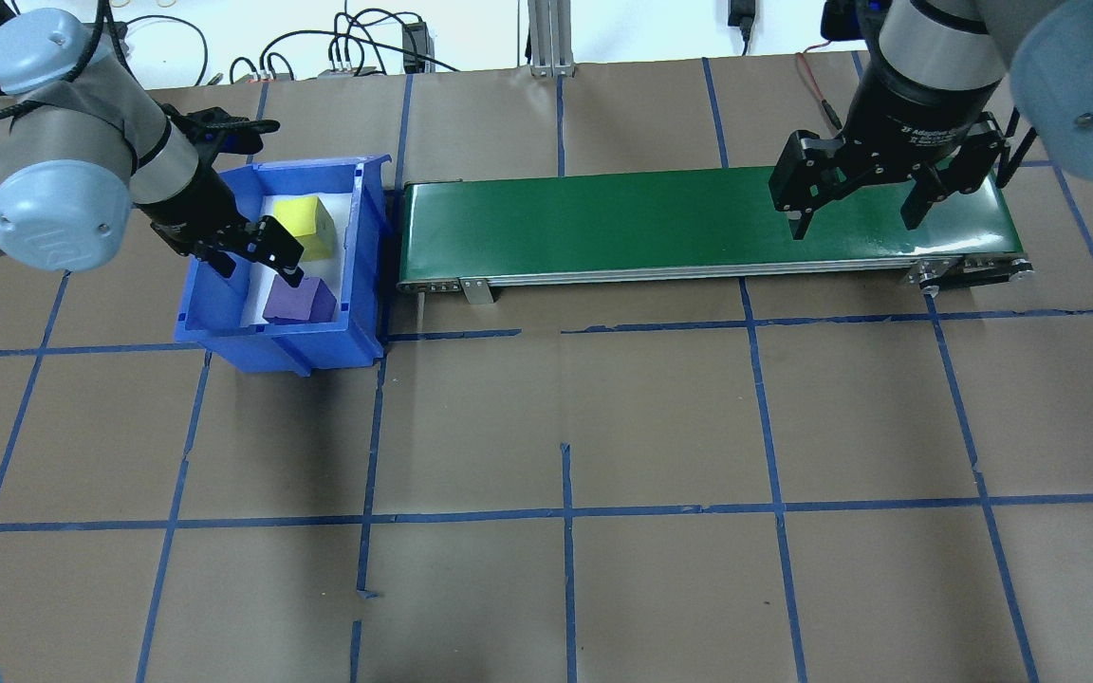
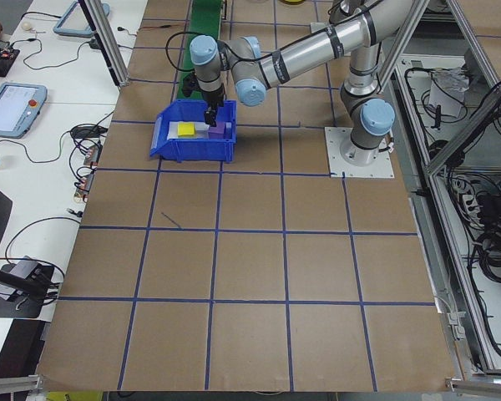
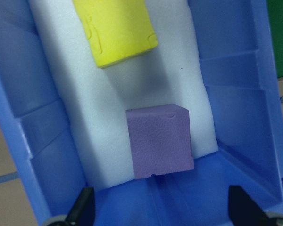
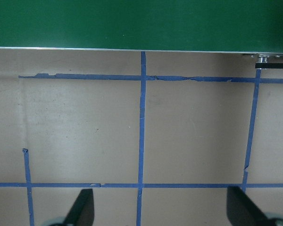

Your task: Move block left to right into plate

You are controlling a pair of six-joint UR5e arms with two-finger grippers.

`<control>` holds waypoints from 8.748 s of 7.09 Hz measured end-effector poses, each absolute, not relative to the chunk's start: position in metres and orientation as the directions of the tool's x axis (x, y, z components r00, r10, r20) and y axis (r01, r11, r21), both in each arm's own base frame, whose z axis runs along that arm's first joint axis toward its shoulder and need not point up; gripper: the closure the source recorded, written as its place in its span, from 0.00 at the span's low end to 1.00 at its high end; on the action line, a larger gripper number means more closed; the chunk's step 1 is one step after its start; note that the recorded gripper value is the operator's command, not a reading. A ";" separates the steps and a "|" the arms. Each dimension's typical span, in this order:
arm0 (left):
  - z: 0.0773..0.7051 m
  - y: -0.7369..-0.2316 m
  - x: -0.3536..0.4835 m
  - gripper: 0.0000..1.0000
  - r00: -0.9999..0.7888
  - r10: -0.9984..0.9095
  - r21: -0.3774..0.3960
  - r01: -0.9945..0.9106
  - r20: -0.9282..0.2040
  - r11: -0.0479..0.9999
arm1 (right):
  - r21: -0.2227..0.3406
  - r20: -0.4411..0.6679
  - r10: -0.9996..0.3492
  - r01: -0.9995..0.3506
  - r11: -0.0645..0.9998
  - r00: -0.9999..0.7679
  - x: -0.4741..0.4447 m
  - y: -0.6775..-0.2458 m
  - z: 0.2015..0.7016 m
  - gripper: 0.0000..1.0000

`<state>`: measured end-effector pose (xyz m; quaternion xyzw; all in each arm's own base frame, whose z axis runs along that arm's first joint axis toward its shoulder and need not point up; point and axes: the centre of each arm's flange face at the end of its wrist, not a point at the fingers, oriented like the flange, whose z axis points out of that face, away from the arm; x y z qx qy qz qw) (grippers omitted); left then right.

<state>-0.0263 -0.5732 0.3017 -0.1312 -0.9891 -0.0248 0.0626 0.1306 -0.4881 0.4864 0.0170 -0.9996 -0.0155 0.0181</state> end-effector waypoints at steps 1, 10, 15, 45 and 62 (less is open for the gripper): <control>0.287 -0.571 -0.031 0.02 -0.955 0.261 0.049 0.270 0.139 0.962 | 0.033 0.036 -0.035 -0.033 0.999 -0.999 0.131 -0.488 0.486 0.00; 0.228 -0.580 -0.029 0.72 -0.955 0.263 0.066 0.274 0.139 0.959 | 0.036 0.037 -0.035 -0.033 0.999 -0.999 0.130 -0.488 0.484 0.00; 0.355 -0.584 -0.036 0.68 -0.952 0.300 -0.080 0.295 0.060 0.952 | 0.036 0.036 -0.033 -0.032 0.999 -0.999 0.130 -0.488 0.483 0.00; 0.260 -0.674 -0.020 0.73 -0.989 -0.100 -0.148 -0.115 0.105 0.982 | 0.049 0.032 -0.025 -0.024 0.999 -0.999 0.126 -0.488 0.474 0.00; 0.334 -0.613 -0.200 0.00 -0.988 0.044 -0.287 -0.001 0.148 0.958 | -0.093 -0.161 0.090 0.106 0.990 -0.983 -0.018 -0.645 0.329 0.00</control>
